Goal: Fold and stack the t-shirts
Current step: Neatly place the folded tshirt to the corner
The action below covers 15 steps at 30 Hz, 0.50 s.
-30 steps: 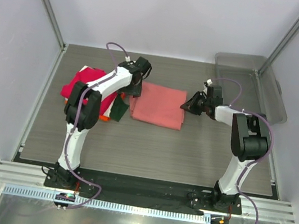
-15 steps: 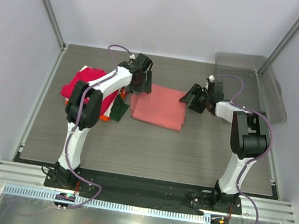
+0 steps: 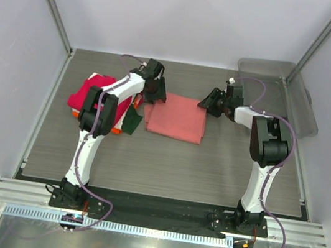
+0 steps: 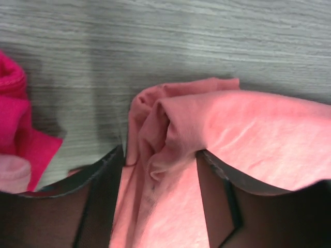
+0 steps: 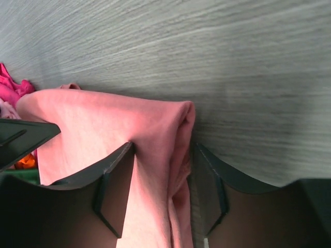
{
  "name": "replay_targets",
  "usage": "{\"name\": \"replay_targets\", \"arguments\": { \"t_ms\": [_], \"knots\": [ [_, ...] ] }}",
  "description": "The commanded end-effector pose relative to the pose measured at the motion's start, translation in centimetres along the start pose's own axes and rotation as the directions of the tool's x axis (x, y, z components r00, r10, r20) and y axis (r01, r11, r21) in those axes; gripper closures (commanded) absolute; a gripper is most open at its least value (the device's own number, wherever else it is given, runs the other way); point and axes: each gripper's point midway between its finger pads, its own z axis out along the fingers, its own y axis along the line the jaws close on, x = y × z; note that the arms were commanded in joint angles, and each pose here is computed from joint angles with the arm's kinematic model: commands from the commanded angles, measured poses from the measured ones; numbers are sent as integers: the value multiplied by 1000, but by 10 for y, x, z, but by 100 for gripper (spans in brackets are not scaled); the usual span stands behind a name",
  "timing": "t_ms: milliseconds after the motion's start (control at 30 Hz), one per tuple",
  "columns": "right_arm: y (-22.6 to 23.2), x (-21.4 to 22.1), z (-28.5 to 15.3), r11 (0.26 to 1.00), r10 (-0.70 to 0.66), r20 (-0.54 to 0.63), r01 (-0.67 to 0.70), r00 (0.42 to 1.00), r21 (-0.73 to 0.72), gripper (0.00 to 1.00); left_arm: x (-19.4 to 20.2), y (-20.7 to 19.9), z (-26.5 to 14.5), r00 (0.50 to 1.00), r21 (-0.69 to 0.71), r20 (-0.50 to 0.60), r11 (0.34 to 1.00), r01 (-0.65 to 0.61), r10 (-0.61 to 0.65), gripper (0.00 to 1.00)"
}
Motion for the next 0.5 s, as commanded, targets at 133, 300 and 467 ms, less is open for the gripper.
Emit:
{"name": "replay_targets", "arguments": {
  "t_ms": [133, 300, 467],
  "knots": [
    [-3, 13, 18, 999, 4, -33, -3, 999, 33, 52, 1, -20, 17, 997, 146, -23, 987, 70, -68, 48],
    [8, 12, 24, 1000, -2, -32, 3, 999, 24, 67, 9, -17, 30, 993, 137, -26, 984, 115, -112, 74],
    [33, 3, 18, 999, -48, -9, 48, 999, -1, 94, -2, -25, 23, 994, 113, 66, 991, 74, -82, 96]
  ]
}}
